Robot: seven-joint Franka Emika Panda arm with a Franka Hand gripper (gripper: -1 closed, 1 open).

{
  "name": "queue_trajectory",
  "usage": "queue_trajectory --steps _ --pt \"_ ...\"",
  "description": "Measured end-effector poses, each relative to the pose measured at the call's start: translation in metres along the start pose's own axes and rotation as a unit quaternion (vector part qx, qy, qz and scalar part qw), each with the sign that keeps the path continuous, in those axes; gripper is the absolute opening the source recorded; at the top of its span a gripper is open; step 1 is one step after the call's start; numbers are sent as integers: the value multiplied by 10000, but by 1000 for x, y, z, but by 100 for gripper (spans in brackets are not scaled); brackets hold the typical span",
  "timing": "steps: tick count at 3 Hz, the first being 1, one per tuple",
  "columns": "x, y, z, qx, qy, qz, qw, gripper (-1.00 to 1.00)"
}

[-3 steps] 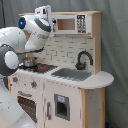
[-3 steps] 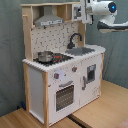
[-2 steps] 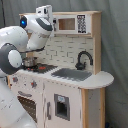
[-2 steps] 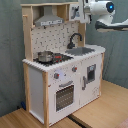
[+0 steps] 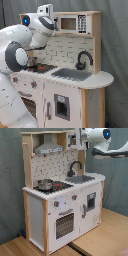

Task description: Play with the kitchen

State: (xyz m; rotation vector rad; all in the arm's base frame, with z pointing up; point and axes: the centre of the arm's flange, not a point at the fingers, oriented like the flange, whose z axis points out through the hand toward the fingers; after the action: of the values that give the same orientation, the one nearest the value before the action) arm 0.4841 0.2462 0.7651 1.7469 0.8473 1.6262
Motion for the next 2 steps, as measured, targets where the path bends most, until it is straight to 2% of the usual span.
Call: queue_trajectory --steps 1,2 --pt "37 -12 -25 -241 254 -288 9990 -100" --pt "44 -17 -32 -293 293 -359 9985 -100"
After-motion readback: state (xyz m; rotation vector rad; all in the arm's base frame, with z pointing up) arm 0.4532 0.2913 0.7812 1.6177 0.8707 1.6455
